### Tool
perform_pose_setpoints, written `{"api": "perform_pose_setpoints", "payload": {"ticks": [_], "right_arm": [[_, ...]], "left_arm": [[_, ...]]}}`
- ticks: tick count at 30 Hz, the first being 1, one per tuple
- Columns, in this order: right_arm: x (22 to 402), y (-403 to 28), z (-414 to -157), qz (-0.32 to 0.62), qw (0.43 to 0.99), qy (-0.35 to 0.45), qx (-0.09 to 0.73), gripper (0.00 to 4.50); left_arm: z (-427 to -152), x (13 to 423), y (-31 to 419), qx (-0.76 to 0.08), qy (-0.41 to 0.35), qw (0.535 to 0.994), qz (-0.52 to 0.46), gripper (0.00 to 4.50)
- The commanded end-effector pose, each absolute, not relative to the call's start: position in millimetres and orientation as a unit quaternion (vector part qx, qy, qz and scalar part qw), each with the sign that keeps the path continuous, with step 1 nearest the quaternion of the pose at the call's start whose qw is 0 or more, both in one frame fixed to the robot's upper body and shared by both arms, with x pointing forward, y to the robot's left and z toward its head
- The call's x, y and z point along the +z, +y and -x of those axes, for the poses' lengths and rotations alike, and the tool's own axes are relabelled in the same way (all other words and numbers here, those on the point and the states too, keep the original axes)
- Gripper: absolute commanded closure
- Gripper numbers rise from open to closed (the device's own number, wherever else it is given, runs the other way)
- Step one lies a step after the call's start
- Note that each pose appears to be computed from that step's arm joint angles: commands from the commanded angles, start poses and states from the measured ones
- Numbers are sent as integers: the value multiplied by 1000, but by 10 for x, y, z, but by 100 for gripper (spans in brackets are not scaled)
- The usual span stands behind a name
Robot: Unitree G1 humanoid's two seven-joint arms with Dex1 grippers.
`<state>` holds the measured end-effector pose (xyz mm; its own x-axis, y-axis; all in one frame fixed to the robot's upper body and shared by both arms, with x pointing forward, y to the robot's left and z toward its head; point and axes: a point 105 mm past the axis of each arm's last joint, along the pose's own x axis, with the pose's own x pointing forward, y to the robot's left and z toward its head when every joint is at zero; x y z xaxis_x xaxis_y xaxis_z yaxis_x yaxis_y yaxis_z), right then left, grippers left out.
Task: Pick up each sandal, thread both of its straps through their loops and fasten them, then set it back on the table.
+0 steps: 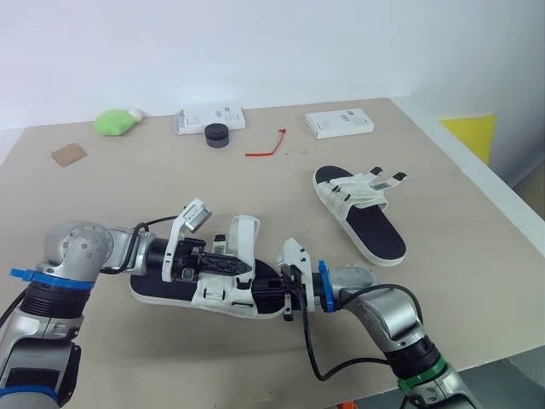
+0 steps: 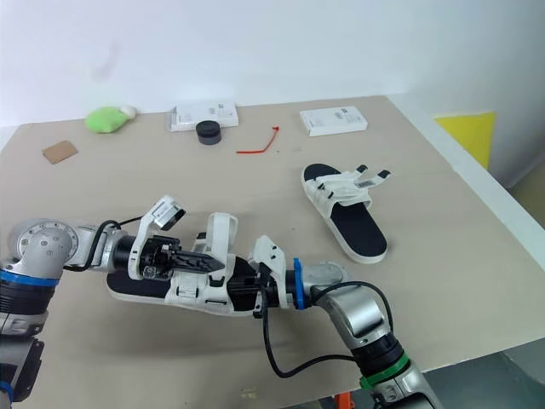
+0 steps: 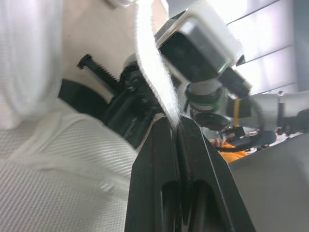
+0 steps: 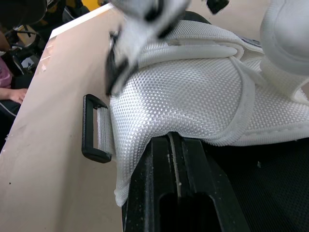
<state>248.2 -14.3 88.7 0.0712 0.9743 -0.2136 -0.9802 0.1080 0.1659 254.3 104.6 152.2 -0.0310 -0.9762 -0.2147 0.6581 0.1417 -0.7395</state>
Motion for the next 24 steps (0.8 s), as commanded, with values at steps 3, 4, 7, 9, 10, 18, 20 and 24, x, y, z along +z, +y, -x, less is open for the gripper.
{"api": "perform_pose_setpoints", "payload": {"ticks": [3,4,7,9,10,18,20,24], "right_arm": [[369,-45,-2112,-37,689,255,678,450],[370,-40,-2105,-37,689,255,678,450],[376,-30,-2123,-37,690,253,677,450],[374,-23,-2122,-36,690,253,677,450],[376,-22,-2123,-36,690,252,678,450],[370,-40,-2122,-34,691,252,677,450],[368,-47,-2122,-34,691,253,676,450],[366,-51,-2122,-31,691,254,677,450]], "left_arm": [[-2369,1473,1063,-647,359,656,148,443],[-2339,1463,1066,-652,359,653,139,443],[-2272,1433,1036,-670,353,644,107,443],[-2260,1428,1036,-676,352,640,101,443],[-2256,1422,1045,-677,353,638,99,443],[-2238,1402,1053,-677,353,640,82,443],[-2266,1401,1047,-674,341,651,72,443],[-2370,1388,1052,-662,311,680,55,443]]}}
